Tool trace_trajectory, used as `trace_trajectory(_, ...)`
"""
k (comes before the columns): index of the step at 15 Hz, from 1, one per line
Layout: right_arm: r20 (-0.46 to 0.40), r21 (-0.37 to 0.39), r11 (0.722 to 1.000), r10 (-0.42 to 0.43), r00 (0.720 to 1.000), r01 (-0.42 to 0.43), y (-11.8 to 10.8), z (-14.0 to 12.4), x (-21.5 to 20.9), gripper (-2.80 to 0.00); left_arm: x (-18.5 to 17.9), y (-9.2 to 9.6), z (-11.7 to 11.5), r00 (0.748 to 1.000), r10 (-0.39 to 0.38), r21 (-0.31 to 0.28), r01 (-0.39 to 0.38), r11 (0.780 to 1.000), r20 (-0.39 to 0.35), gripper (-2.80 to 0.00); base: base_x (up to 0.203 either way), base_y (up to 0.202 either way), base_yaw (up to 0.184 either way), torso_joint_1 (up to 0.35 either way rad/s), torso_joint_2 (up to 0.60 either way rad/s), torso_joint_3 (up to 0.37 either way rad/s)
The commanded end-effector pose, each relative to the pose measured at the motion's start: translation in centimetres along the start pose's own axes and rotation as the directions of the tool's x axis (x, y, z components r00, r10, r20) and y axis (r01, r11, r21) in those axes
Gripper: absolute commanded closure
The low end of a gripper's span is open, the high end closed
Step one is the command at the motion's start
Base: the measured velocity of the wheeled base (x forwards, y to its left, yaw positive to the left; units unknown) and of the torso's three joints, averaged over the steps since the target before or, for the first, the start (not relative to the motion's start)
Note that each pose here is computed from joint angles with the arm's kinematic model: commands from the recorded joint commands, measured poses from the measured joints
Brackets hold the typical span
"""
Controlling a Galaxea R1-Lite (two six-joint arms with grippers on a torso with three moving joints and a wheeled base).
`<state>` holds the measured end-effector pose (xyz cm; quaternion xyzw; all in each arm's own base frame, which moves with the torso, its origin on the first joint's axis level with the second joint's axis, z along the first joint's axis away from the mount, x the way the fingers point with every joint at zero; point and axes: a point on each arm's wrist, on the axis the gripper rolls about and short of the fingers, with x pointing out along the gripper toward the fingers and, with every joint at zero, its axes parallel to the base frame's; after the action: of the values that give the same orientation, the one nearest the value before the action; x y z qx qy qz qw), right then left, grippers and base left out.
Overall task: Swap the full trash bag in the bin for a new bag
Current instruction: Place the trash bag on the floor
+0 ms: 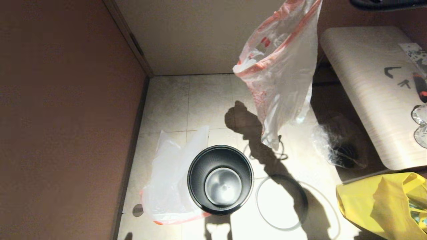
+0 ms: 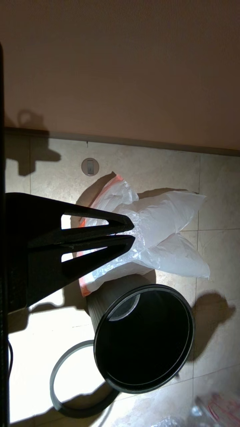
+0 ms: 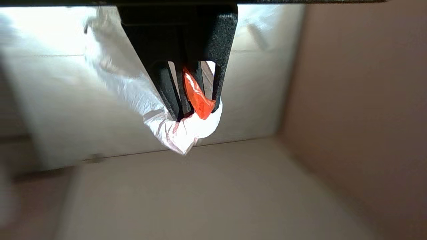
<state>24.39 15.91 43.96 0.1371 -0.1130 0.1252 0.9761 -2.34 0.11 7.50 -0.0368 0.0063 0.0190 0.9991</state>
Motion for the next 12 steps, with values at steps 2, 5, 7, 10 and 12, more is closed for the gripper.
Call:
trace_trajectory(2,-0.019,-0.046,0.991,-0.126,0.992,0.125,-3.5,-1.5,2.4,0.00,0.0,0.0,0.0,1.000,0.001,-0.001,-0.001,1.000,-0.001,0.00,0.000,0.000,0.000,0.000,0.00,0.000)
trace_trajectory(5,-0.178,-0.110,0.960,-0.276,0.945,0.259,-8.3,-8.3,6.5,0.00,0.0,0.0,0.0,1.000,0.001,-0.001,-0.001,1.000,-0.001,0.00,0.000,0.000,0.000,0.000,0.00,0.000)
trace_trajectory(7,-0.266,-0.133,0.932,-0.361,0.894,0.336,-11.6,-13.7,9.1,0.00,0.0,0.0,0.0,1.000,0.001,-0.001,-0.001,1.000,-0.001,0.00,0.000,0.000,0.000,0.000,0.00,0.000)
trace_trajectory(10,-0.364,-0.208,0.848,-0.530,0.766,0.488,-17.9,-22.2,11.9,0.00,0.0,0.0,0.0,1.000,0.001,-0.001,-0.001,1.000,-0.001,0.00,0.000,0.000,0.000,0.000,0.00,0.000)
trace_trajectory(12,-0.424,-0.282,0.782,-0.621,0.660,0.555,-21.8,-27.8,12.4,0.00,0.0,0.0,0.0,1.000,0.001,-0.001,-0.001,1.000,-0.001,0.00,0.000,0.000,0.000,0.000,0.00,0.000)
